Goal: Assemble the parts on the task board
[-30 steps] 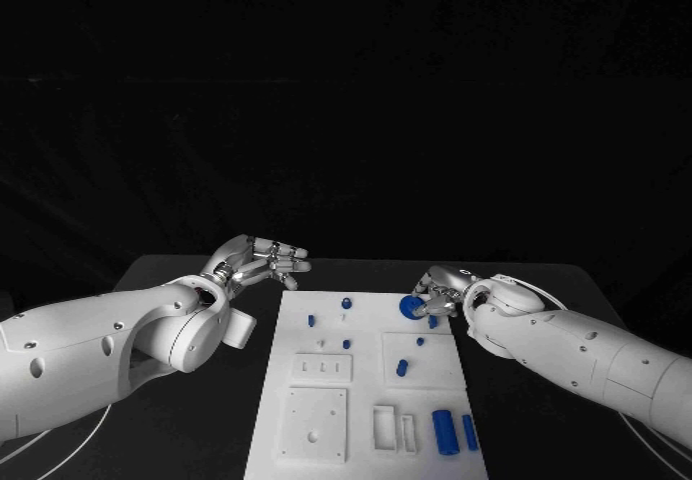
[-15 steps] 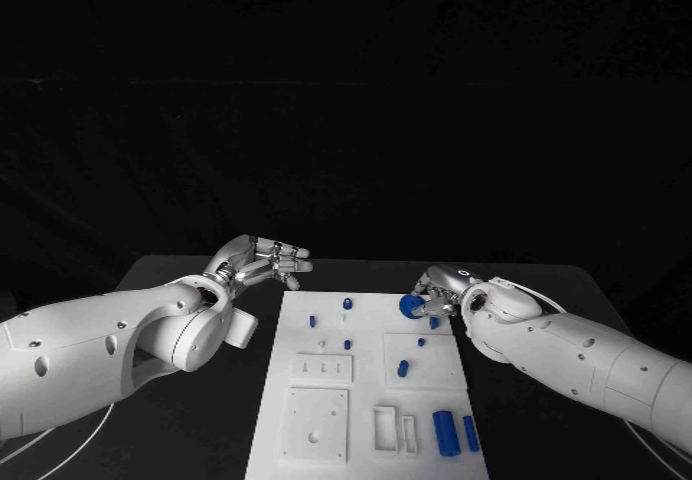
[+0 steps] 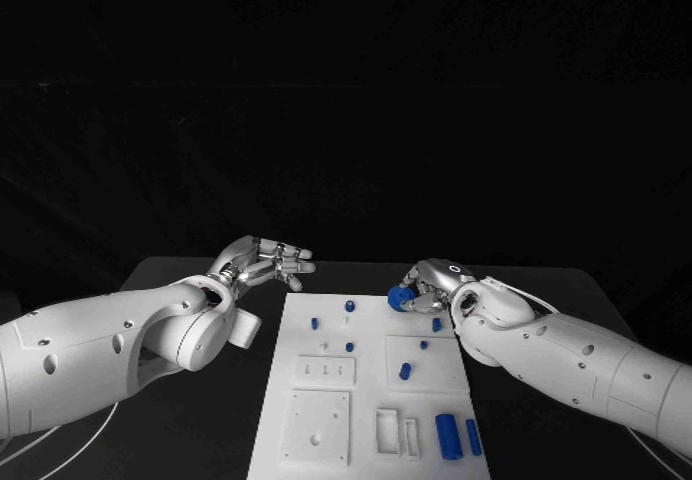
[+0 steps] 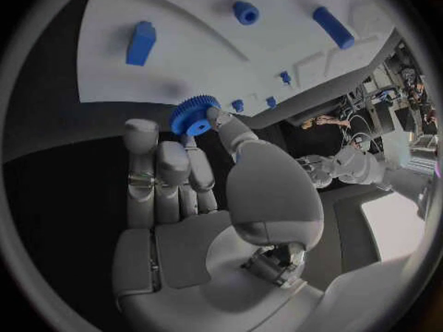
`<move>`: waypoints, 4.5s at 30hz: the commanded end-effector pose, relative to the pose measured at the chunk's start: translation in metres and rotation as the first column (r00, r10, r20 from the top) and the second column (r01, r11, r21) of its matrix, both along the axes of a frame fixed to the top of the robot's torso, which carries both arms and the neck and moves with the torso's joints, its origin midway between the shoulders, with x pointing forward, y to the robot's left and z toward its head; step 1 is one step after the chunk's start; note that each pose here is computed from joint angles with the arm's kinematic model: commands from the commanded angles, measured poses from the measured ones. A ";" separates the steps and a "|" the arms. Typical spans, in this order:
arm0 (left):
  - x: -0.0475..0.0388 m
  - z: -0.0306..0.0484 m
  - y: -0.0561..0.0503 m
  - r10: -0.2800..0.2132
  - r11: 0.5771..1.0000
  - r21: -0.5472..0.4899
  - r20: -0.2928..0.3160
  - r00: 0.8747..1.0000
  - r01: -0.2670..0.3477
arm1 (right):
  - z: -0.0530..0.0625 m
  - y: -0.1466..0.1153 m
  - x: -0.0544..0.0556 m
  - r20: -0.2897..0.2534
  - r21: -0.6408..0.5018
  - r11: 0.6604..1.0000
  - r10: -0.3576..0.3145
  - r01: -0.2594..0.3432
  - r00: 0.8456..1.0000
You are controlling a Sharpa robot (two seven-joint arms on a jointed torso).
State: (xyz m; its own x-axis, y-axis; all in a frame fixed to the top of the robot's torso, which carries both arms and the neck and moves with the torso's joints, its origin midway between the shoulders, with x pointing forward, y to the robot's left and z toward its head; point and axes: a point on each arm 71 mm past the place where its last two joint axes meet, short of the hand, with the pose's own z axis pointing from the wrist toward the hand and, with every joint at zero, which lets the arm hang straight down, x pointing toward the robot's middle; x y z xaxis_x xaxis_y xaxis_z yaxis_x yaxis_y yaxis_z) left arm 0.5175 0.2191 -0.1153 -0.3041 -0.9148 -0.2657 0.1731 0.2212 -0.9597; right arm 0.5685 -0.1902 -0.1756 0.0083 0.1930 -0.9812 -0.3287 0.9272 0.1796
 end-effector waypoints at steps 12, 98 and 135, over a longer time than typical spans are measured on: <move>0.0012 0.0017 -0.004 -0.009 1.000 -0.001 0.015 1.000 0.009 | 0.021 0.054 -0.018 0.102 -0.019 0.996 0.093 -0.092 0.990; 0.0024 0.0017 -0.009 -0.020 1.000 0.005 0.015 1.000 0.020 | -0.034 0.096 -0.017 -0.117 -0.043 0.992 0.114 -0.120 0.987; 0.0079 0.0016 0.007 0.009 1.000 0.010 0.024 1.000 -0.009 | 0.025 -0.063 -0.025 -0.043 0.284 0.949 0.156 -0.138 0.987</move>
State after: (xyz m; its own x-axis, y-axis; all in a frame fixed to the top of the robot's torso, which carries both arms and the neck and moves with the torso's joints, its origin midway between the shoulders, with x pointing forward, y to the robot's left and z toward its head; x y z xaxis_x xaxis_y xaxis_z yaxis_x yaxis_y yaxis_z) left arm 0.5257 0.2285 -0.1151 -0.2734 -0.9192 -0.2833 0.1787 0.2408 -0.9540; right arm 0.5460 -0.2573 -0.1465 -0.0172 0.4523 -0.8917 -0.3932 0.8169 0.4219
